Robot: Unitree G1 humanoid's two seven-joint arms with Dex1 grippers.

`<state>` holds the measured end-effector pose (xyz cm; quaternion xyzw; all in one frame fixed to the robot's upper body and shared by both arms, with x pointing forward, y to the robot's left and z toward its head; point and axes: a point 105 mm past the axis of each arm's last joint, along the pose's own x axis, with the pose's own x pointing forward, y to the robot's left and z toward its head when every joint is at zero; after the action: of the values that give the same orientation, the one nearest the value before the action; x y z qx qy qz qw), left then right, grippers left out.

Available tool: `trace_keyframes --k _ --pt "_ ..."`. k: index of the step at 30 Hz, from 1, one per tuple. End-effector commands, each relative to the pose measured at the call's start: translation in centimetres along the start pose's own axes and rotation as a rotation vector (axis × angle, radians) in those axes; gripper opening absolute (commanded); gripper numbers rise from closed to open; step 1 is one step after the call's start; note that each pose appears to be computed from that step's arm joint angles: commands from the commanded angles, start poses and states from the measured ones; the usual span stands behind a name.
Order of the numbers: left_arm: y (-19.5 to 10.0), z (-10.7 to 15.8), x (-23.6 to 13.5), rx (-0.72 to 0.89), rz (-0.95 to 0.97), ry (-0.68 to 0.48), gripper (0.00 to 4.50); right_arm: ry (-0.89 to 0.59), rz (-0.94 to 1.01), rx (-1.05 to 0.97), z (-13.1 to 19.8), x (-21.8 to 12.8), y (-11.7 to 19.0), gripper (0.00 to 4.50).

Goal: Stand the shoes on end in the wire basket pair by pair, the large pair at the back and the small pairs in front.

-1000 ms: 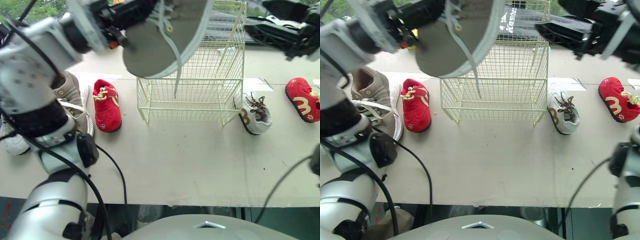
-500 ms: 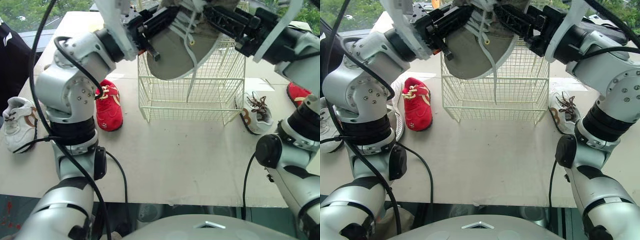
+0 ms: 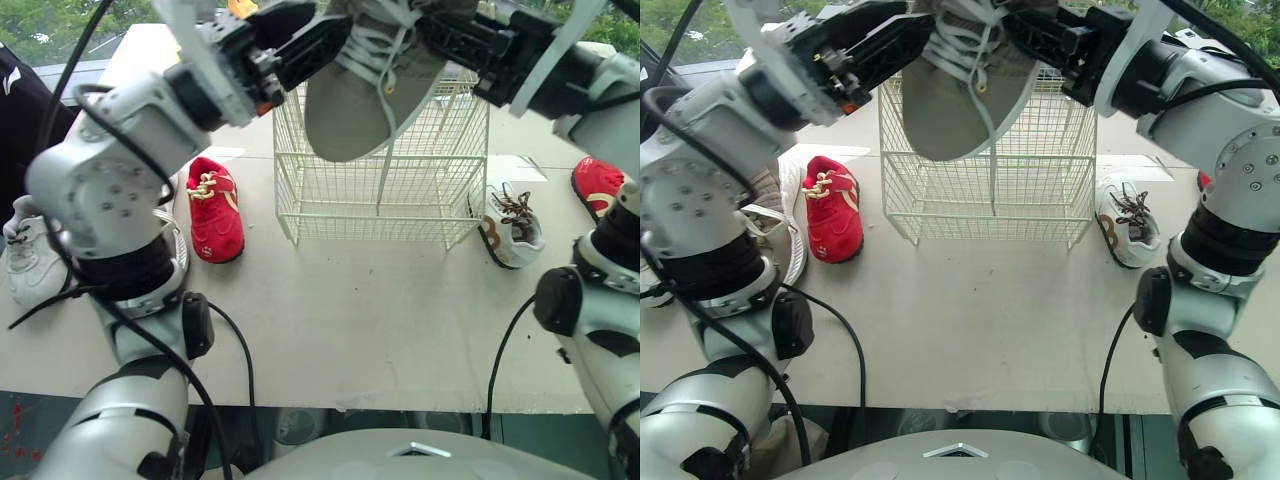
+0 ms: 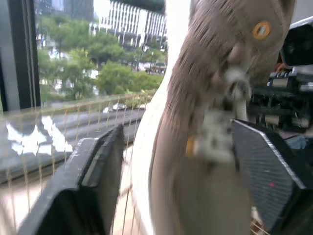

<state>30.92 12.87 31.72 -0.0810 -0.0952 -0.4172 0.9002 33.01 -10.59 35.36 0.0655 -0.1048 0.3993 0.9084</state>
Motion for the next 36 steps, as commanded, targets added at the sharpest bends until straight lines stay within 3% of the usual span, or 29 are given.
trace_keyframes --k 1,6,12,17,27,36 --pt "-2.8 0.0 -2.0 0.081 -0.038 -0.024 4.50 -0.196 0.075 -0.188 5.5 -0.8 0.5 1.05" --pt "-6.1 -1.9 -4.9 0.026 -0.163 0.031 4.50 -0.241 0.123 -0.408 8.6 -0.3 -0.7 1.05" --pt "-7.4 -3.8 -6.4 0.096 -0.134 0.092 4.50 -0.195 0.190 -0.581 8.0 0.9 -1.9 1.05" --pt "-6.8 -4.4 -7.7 0.102 -0.062 0.077 4.50 -0.141 0.210 -0.696 7.0 1.4 -3.4 1.05" --pt "-6.1 -5.1 -8.1 0.127 -0.026 0.076 4.50 -0.033 0.264 -0.710 5.6 1.5 -5.6 1.05" --pt "-5.5 -5.1 -7.8 0.162 -0.033 0.077 4.50 0.142 0.326 -0.611 -0.2 1.2 -7.6 1.05"
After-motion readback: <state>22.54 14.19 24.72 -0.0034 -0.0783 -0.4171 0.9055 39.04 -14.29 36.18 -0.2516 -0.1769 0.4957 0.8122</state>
